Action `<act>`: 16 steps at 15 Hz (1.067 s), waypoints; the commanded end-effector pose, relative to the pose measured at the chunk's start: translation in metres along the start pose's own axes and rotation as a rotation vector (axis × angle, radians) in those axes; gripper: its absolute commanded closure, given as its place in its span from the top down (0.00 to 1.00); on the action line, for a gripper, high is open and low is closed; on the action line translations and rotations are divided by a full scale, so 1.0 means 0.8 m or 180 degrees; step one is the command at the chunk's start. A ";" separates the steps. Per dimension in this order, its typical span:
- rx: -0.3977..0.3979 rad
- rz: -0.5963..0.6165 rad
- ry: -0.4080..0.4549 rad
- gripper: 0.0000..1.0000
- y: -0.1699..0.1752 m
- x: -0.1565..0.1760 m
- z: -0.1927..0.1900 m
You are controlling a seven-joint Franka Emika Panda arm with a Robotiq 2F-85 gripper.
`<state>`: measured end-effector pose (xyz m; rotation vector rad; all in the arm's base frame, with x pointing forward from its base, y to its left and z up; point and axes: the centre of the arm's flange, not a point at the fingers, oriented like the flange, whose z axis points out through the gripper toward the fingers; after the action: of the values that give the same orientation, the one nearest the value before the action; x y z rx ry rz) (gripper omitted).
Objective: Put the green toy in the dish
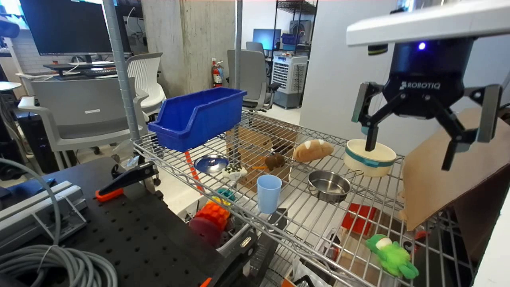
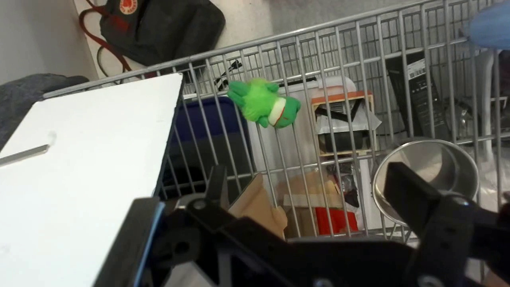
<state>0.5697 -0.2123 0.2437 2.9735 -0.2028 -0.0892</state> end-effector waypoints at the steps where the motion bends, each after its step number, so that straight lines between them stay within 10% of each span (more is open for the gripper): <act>1: 0.0102 0.0209 0.0010 1.00 0.010 0.031 0.051; 16: -0.0100 0.0594 -0.0506 1.00 0.016 0.042 0.197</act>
<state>0.5814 -0.2456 0.1021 2.9238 -0.4487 -0.2610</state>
